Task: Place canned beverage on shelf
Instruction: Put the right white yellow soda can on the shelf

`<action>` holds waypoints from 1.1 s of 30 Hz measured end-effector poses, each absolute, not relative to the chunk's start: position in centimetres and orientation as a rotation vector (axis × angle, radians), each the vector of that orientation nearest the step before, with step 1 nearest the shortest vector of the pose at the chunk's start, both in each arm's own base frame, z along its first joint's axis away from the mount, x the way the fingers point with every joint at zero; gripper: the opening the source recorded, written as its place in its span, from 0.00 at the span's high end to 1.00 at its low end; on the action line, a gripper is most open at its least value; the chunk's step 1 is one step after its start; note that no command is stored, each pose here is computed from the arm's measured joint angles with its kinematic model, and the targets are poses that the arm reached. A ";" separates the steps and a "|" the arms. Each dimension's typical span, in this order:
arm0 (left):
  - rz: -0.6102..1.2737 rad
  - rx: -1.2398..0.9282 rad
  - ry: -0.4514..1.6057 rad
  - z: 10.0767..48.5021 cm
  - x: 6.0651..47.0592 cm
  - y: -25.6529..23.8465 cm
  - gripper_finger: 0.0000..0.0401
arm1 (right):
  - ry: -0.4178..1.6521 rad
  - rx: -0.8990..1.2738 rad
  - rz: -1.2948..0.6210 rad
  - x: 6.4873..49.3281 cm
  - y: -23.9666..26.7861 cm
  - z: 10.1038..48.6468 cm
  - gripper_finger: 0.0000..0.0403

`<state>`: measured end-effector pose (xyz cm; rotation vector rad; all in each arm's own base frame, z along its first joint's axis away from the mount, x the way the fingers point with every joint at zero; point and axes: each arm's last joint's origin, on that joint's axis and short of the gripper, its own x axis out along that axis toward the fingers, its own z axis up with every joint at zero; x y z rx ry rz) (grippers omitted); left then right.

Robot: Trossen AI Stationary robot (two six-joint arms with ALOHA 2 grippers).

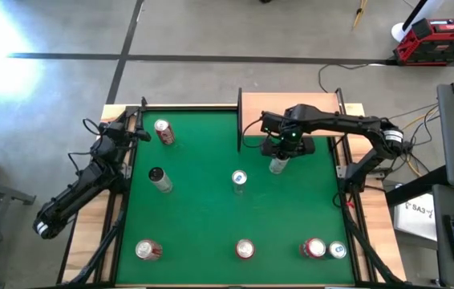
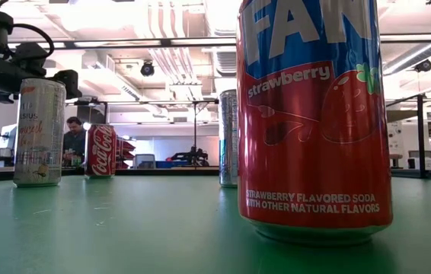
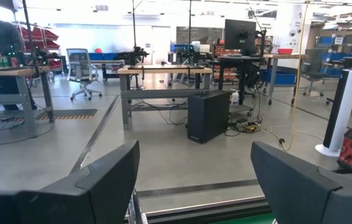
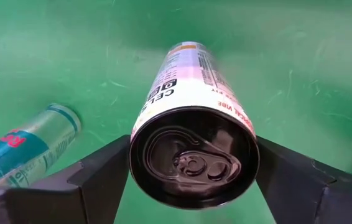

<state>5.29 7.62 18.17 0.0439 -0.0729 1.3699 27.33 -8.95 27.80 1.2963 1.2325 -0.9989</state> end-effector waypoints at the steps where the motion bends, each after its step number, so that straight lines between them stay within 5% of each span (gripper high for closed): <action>1: 1.370 0.044 -0.073 18.2 5.3 7.6 0.27 | 1.233 1.296 -0.999 27.3 -8.9 27.8 0.21; 12: 1.370 0.044 -0.073 18.2 5.3 7.6 0.27 | 1.238 1.192 -1.077 27.6 -6.6 27.7 0.02; 33: 1.370 0.044 -0.073 18.2 5.3 7.6 0.27 | 0.721 0.717 -1.369 27.3 4.5 25.0 0.02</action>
